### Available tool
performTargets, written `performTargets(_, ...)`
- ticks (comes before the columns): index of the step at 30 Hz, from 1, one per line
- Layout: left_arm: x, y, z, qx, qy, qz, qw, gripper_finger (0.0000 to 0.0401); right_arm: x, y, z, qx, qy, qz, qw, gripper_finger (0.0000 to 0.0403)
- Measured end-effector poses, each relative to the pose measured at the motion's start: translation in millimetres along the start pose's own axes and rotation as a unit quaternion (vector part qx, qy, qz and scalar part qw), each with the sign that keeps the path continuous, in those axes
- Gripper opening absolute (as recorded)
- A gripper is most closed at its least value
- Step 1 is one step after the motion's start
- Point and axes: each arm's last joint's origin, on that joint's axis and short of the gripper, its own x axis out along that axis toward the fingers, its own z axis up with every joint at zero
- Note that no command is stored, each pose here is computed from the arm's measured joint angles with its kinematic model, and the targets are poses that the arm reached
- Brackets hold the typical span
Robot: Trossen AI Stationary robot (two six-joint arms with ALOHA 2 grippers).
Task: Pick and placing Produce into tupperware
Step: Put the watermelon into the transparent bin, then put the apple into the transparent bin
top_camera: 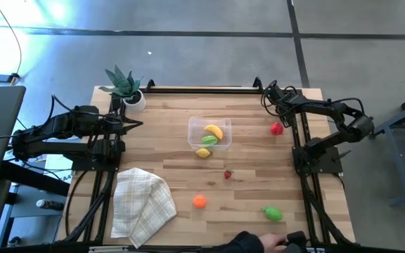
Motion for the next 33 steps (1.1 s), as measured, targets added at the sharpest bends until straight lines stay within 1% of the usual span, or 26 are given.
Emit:
performTargets(8,-0.1,0.0,0.0,0.0,0.0,0.0,1.0,0.0001,-0.2,0.5,0.5,0.018,-0.01,0.003,1.0,0.0188)
performTargets(16,0.0,0.0,0.0,0.0,0.0,0.0,1.0,0.0001,1.1,1.1,3.4,0.035,-0.001,-0.003,0.999,0.0185)
performTargets(25,0.0,0.0,0.0,0.0,0.0,0.0,1.0,0.0001,0.4,3.1,0.2,0.007,0.001,0.014,1.0,0.0183)
performTargets(33,0.0,0.0,0.0,0.0,0.0,0.0,1.0,0.0001,-2.4,6.1,-5.7,-0.05,0.018,0.033,0.998,0.0183)
